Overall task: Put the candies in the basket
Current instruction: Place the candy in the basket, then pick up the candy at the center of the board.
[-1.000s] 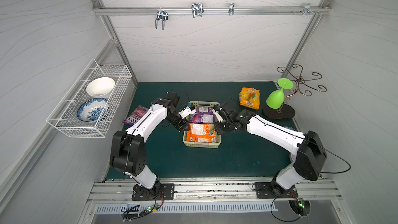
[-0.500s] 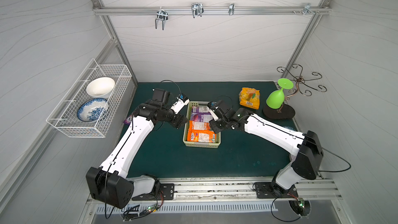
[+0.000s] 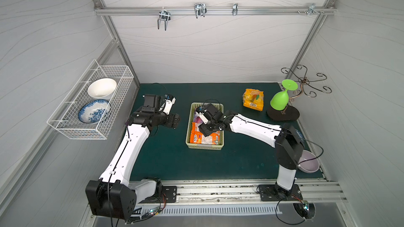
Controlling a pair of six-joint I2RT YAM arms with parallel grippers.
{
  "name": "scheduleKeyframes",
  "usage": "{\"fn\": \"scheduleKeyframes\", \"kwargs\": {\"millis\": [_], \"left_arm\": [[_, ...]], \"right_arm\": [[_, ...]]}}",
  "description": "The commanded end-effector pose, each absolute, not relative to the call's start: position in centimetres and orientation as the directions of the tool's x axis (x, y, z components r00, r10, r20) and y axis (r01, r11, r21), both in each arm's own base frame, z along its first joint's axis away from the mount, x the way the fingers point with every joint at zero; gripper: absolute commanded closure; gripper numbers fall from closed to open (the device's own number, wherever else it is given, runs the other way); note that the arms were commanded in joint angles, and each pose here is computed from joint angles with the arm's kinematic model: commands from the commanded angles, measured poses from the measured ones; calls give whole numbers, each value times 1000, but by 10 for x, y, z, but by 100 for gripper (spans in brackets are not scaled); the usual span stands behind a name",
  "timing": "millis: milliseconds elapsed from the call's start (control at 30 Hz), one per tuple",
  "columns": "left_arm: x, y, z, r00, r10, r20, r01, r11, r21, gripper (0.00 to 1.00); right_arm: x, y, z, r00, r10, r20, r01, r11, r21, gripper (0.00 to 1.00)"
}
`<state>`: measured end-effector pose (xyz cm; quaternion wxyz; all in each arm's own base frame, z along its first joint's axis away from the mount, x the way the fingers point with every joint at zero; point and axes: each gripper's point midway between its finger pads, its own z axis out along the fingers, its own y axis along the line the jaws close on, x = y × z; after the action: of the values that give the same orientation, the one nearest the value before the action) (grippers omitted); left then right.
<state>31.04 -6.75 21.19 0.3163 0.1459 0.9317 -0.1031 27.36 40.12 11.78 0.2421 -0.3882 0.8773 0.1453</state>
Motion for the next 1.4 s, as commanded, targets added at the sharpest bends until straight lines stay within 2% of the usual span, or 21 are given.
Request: {"fn": "scheduleKeyframes", "kwargs": {"millis": [0,167,267,400,567,700,800,867,1000,1167,1367], "left_arm": [[321,-59,224,-722,179,-668,298,952,-67,17],[324,-54,215,-731,148,-666,273,958,-86,15],[326,-50,214,-731,151,-666,260,963,-66,15],[330,-42,209,-738,142,-660,229,972,-46,12],[332,-36,204,-741,140,-657,208,978,-27,12],[332,-35,206,-747,127,-652,203,978,-43,12],[330,-40,204,-742,124,-659,223,972,-68,12],[329,-41,203,-748,121,-652,224,971,-77,11],[327,-44,207,-742,120,-659,236,968,-90,11],[325,-44,207,-745,123,-655,240,967,-91,9],[325,-48,208,-745,116,-656,248,962,-112,9]], "right_arm": [[264,416,95,-599,-620,-507,-764,633,128,40],[234,427,56,-570,-695,-438,-803,584,118,43],[225,432,54,-558,-712,-427,-815,568,117,44],[234,429,79,-530,-710,-463,-819,571,63,43],[248,415,129,-559,-612,-559,-775,626,89,41],[267,384,158,-610,-549,-572,-700,712,63,39],[282,356,171,-612,-530,-588,-655,756,0,35],[299,333,180,-623,-517,-588,-604,795,-58,29],[324,298,191,-665,-443,-601,-501,862,-82,25],[355,265,199,-696,-409,-590,-399,904,-156,9],[388,246,203,-713,-403,-575,-333,915,-228,4]]}}
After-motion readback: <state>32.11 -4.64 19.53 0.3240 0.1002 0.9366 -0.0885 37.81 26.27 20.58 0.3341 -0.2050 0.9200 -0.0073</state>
